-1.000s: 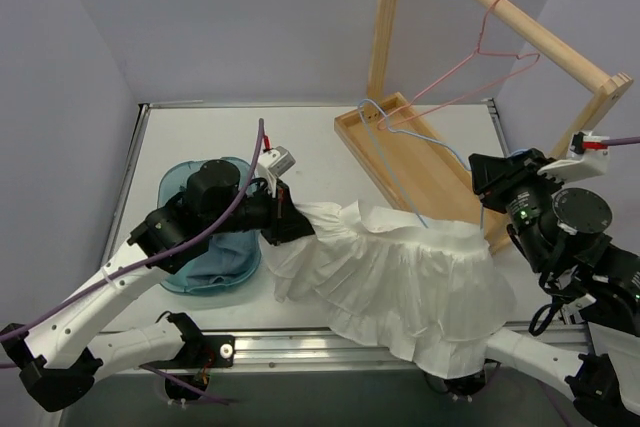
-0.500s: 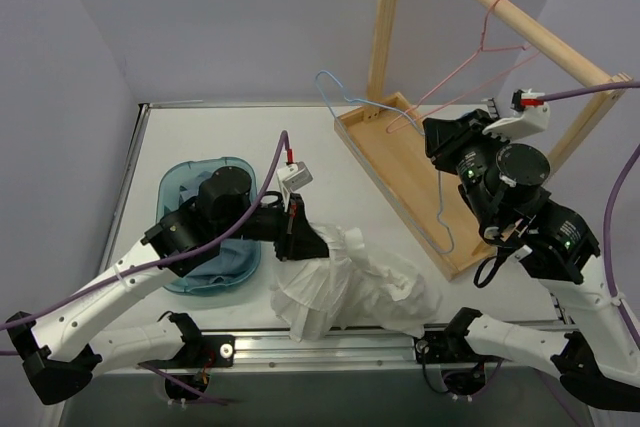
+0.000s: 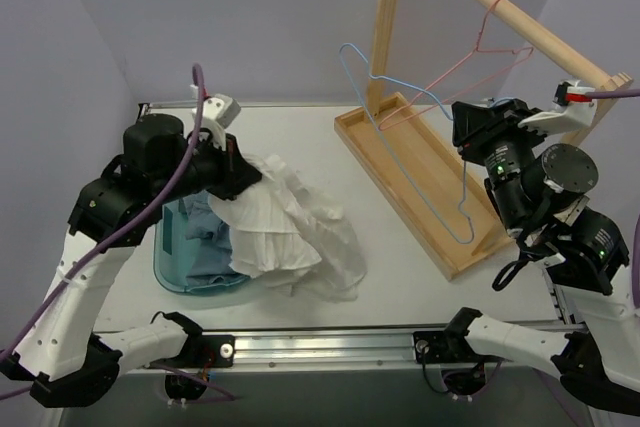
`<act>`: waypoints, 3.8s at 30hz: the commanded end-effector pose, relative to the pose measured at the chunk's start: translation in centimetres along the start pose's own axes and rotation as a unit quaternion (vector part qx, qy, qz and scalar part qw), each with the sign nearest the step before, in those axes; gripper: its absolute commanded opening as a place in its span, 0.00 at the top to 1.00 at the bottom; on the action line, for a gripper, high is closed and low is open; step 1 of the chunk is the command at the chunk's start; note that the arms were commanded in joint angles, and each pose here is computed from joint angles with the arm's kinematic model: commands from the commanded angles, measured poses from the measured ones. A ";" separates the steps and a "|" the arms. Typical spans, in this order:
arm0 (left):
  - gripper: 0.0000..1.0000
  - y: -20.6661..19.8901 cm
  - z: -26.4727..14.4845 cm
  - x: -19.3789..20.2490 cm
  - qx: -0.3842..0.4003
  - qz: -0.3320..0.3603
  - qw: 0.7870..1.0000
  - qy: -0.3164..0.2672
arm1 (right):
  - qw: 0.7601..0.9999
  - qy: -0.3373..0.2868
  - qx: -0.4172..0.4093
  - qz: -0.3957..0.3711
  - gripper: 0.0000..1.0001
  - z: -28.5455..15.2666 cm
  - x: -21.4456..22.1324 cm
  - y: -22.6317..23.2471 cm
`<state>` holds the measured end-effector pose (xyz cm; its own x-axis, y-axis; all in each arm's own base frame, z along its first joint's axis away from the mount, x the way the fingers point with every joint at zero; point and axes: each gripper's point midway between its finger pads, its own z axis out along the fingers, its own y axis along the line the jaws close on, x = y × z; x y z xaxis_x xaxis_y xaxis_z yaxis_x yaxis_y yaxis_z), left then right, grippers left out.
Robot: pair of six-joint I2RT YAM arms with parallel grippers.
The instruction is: Remove the skirt from the hanger
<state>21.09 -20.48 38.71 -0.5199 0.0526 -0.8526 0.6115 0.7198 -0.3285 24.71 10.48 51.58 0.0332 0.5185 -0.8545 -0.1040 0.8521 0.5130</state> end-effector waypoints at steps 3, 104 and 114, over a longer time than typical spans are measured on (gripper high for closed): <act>0.98 5.9 -3.1 -5.1 -0.130 0.008 0.990 -0.055 | 1.000 -0.024 0.010 -0.002 1.00 -1.3 -2.2 -1.0; 0.16 25.5 3.7 18.2 -0.358 -0.316 0.862 0.168 | 0.992 0.081 -0.078 -0.063 1.00 -3.3 3.1 -0.3; 0.03 20.2 -1.3 10.1 -0.347 -0.277 0.895 0.048 | 0.981 0.133 -0.090 -0.113 1.00 -4.2 4.9 -0.7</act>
<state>28.30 -4.50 19.93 -0.7566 -0.3797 -0.5323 -0.2575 0.9213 -0.2913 21.33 12.08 46.15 -0.1813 0.2904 -0.9396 -0.2665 0.9051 0.3312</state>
